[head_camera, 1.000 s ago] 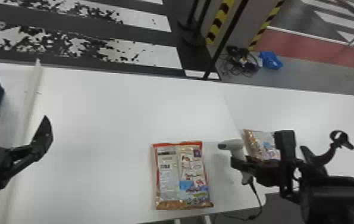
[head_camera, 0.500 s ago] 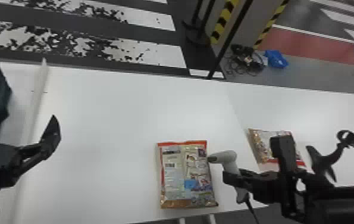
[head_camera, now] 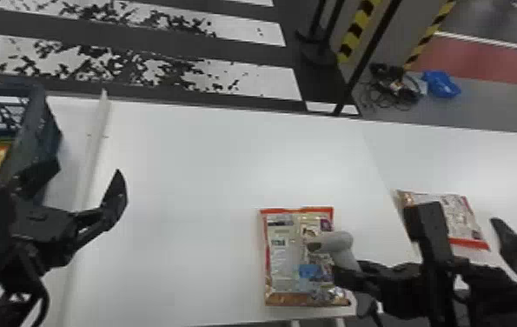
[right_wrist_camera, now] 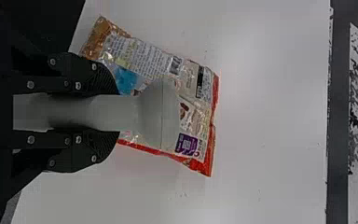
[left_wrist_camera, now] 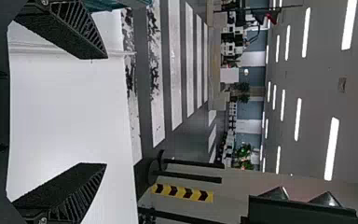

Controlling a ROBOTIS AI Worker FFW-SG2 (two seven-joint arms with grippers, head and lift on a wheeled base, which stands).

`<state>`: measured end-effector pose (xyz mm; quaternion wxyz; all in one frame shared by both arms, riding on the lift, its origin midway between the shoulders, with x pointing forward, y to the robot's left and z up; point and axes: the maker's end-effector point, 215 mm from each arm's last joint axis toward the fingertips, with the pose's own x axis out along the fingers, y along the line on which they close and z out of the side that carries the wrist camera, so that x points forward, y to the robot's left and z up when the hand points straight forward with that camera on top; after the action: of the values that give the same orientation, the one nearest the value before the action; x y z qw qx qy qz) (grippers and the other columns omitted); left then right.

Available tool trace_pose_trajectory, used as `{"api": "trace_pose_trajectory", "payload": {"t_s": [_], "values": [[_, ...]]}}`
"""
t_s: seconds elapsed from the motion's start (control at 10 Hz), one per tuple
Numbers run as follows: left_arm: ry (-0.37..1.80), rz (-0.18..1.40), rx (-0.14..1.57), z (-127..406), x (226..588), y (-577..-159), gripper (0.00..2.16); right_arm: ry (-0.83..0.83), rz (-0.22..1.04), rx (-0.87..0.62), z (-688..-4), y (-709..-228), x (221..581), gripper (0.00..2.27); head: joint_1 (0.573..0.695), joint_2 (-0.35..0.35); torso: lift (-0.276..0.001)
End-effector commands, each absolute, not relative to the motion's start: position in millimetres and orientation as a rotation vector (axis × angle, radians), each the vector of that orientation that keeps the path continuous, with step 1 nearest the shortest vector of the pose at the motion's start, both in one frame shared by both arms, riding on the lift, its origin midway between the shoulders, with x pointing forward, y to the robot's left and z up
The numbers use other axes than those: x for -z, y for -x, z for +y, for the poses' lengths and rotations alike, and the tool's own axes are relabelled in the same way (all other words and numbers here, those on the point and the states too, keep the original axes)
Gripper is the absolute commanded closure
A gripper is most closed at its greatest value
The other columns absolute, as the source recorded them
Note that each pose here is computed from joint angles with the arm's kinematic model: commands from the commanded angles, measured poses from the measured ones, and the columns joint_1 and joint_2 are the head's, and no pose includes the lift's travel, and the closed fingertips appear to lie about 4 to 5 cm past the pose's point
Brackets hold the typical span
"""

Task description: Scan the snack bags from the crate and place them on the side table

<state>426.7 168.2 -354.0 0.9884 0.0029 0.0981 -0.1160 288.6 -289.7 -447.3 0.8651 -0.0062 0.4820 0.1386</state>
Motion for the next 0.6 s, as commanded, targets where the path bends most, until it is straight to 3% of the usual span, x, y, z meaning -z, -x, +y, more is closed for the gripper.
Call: {"api": "trace_pose_trajectory", "payload": {"t_s": [0.0, 0.5], "values": [[0.001, 0.197, 0.228, 168.9, 353.9, -427.0, 0.04, 0.027, 1.016, -0.326, -266.7, -285.1, 446.8, 2.24, 0.695, -0.201, -0.094], [0.005, 0.198, 0.231, 168.0, 354.4, -426.3, 0.04, 0.081, 1.024, -0.376, -219.3, -292.4, 448.4, 2.24, 0.695, -0.106, -0.094]]}}
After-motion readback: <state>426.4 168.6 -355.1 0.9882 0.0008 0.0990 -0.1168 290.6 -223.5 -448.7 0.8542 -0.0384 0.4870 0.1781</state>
